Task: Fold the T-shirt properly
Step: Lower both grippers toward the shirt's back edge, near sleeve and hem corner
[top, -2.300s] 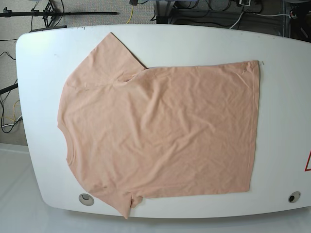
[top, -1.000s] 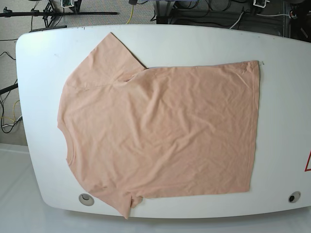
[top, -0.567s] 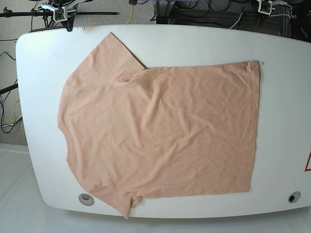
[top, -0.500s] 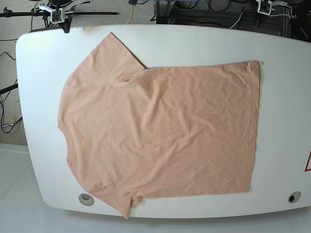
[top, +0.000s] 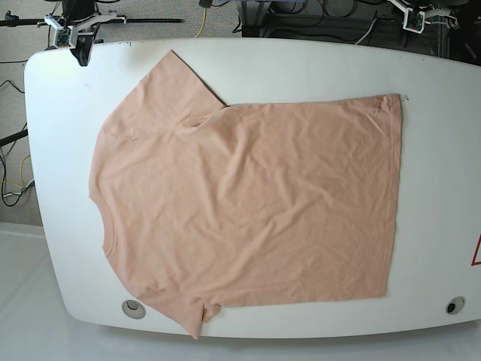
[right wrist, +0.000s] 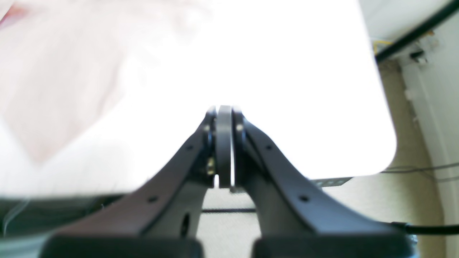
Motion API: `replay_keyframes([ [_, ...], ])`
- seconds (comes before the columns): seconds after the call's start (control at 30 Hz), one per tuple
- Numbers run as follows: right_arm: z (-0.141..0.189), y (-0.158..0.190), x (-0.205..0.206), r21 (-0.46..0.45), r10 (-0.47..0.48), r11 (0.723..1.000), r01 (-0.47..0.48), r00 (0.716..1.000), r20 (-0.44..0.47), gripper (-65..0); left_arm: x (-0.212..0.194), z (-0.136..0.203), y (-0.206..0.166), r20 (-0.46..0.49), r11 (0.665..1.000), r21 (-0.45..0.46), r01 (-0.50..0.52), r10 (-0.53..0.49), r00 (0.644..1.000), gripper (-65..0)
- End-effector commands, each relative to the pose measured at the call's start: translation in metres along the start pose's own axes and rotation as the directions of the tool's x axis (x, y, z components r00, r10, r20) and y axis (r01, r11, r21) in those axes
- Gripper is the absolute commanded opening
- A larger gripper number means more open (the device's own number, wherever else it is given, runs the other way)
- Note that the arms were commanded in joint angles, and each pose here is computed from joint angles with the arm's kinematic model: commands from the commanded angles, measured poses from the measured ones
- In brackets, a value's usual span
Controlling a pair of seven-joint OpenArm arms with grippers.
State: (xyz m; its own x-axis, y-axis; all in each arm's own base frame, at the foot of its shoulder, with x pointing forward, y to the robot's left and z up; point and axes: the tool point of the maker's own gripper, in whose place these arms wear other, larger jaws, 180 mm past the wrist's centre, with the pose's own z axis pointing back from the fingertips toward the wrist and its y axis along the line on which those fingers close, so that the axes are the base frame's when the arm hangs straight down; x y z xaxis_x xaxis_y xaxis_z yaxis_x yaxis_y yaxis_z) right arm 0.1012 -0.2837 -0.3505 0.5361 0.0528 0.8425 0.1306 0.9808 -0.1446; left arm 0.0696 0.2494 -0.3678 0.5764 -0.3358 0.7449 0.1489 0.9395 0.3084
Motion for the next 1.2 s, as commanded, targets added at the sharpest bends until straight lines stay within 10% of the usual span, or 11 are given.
replay_keyframes([
  [0.0,-0.005,-0.005,0.015,-0.004,-0.017,1.000,0.017,0.999,0.037,-65.0,0.015,0.000,0.005,0.040,1.000,0.003,0.005,-0.005,0.999,-65.0],
  [0.63,-0.029,-0.027,0.028,-0.016,-0.269,0.963,0.268,0.962,-0.046,-64.8,0.080,-0.027,0.020,0.220,0.998,0.044,-0.044,0.033,0.975,-65.0],
  [1.17,-0.043,-0.021,0.046,0.060,-0.393,0.916,0.396,0.918,-0.060,-65.0,0.083,-0.029,0.014,0.190,0.996,0.031,-0.090,0.082,0.978,-60.2],
])
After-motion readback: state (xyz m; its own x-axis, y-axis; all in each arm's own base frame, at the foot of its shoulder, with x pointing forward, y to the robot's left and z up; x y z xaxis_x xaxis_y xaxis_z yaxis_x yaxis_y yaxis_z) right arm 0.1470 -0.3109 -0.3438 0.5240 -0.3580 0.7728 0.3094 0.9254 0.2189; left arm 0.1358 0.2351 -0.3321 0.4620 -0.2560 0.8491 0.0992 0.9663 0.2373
